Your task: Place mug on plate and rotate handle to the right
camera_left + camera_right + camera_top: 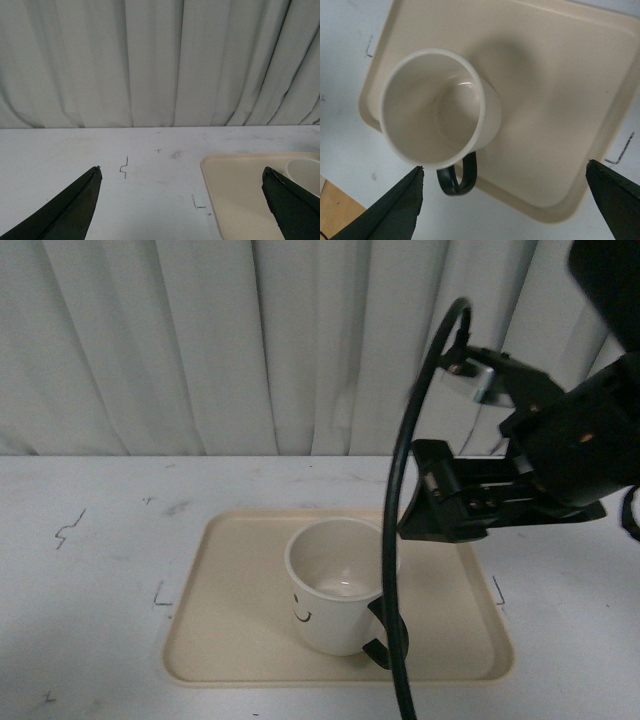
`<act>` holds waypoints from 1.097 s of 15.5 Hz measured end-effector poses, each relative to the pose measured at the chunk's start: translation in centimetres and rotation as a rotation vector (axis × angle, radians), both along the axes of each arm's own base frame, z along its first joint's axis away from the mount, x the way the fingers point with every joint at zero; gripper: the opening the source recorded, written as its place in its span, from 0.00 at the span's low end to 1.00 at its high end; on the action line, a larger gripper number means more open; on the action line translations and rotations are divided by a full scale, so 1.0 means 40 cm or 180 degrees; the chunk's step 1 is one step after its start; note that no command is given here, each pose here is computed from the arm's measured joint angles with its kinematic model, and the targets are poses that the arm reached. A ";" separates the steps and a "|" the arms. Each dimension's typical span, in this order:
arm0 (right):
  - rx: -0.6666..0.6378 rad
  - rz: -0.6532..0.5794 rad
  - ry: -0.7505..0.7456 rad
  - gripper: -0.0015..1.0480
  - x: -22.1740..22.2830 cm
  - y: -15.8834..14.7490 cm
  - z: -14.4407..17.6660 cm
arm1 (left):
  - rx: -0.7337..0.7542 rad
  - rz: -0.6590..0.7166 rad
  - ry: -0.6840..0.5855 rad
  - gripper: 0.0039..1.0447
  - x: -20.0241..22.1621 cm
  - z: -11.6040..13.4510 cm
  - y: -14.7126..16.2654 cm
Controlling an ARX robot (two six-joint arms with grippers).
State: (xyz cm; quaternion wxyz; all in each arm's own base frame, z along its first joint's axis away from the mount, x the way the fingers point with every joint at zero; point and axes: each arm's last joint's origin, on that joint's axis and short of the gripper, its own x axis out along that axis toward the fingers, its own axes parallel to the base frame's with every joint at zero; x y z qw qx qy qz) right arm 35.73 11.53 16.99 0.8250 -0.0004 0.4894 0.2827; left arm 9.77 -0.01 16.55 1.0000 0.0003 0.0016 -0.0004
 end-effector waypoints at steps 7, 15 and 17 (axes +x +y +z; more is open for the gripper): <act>-0.0329 -0.0295 0.0443 0.62 0.056 0.152 -0.110 | 0.0000 0.0000 0.0000 0.94 0.000 0.000 0.000; -0.1041 0.1673 -0.0259 0.03 0.139 0.117 0.021 | 0.0000 0.0001 0.0001 0.94 0.000 0.000 0.000; -0.1216 0.2083 -0.0313 0.03 0.142 0.110 0.015 | 0.0000 0.0000 0.0000 0.94 0.000 0.000 0.000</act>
